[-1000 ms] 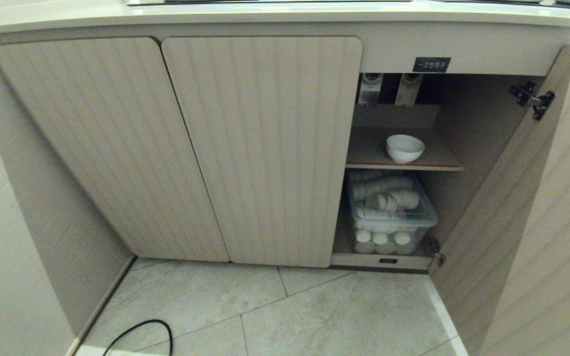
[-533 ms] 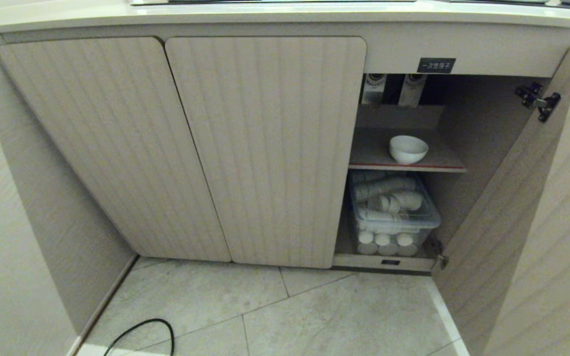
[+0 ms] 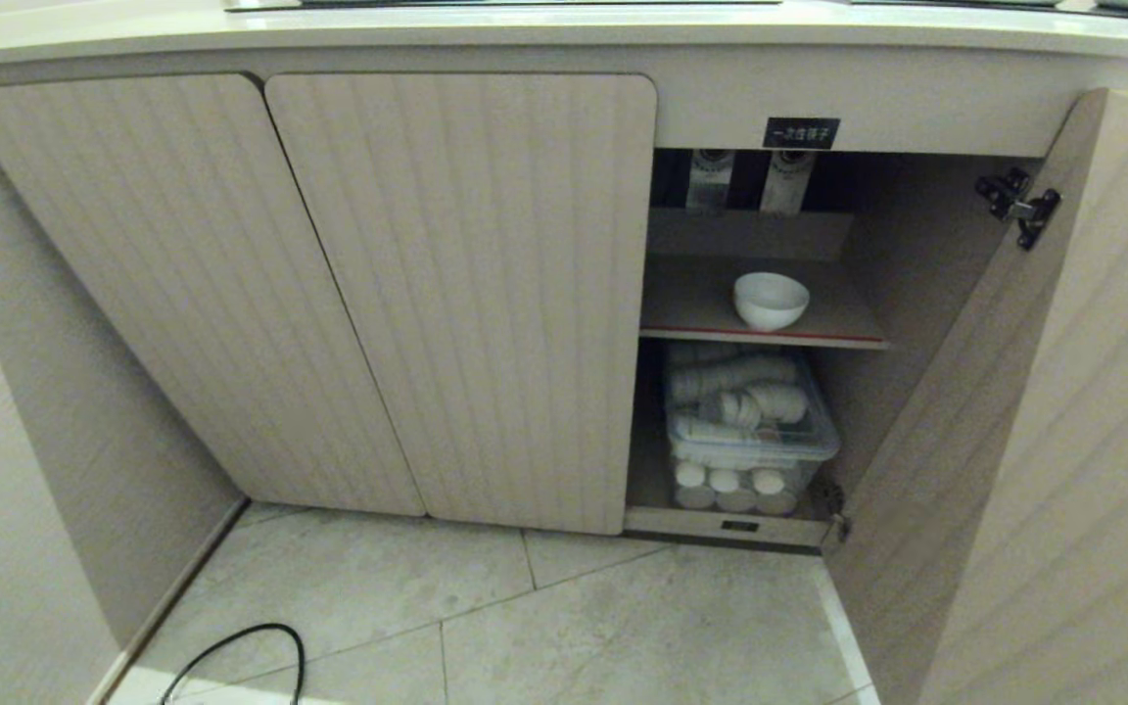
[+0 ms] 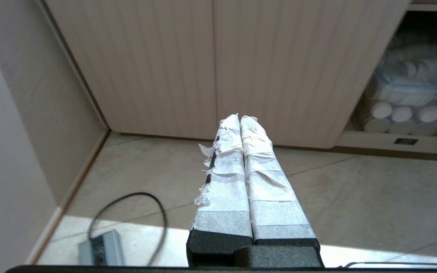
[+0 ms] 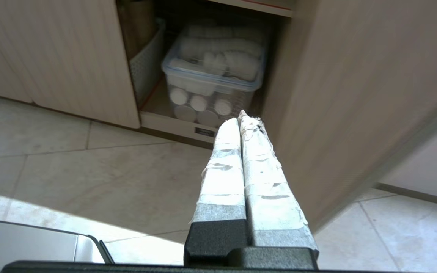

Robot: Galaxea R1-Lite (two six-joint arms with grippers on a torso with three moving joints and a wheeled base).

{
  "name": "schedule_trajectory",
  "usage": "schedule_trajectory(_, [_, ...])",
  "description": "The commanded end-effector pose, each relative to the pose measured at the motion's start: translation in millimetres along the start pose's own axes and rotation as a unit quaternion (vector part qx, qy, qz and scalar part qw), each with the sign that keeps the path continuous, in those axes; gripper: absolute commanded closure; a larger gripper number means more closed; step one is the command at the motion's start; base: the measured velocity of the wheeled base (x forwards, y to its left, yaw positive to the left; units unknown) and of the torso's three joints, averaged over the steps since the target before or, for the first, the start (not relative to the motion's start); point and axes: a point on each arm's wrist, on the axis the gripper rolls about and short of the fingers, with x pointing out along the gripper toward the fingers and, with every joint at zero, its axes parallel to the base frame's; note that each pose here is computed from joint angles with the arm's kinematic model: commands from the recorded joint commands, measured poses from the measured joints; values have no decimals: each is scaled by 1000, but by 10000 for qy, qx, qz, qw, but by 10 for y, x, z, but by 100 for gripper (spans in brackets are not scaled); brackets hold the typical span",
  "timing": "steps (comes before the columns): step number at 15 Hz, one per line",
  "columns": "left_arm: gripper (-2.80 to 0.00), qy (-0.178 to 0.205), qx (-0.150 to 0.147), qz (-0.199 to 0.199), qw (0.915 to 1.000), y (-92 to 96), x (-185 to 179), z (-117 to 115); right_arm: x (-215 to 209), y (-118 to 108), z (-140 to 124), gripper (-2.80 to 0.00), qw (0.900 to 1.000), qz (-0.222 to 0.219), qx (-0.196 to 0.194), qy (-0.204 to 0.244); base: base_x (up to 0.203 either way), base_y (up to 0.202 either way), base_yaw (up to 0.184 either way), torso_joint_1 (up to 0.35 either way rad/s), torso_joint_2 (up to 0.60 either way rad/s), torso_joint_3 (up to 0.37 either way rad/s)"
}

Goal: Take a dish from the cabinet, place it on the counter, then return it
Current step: Close the cabinet door

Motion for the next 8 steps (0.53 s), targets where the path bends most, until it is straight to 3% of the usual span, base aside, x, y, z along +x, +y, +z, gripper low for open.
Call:
schedule_trajectory(1, [0, 2, -3, 2, 10000, 0, 0, -1, 1, 0, 0, 0, 10000, 5, -7, 5, 0, -190, 13, 6, 11, 2])
schedule_trajectory(5, [0, 0, 2, 2, 10000, 0, 0, 0, 1, 0, 0, 0, 10000, 5, -7, 5, 0, -173, 12, 2, 2, 1])
schedule_trajectory(8, [0, 2, 2, 2, 10000, 0, 0, -1, 1, 0, 0, 0, 10000, 5, -7, 5, 0, -20, 3, 0, 1, 1])
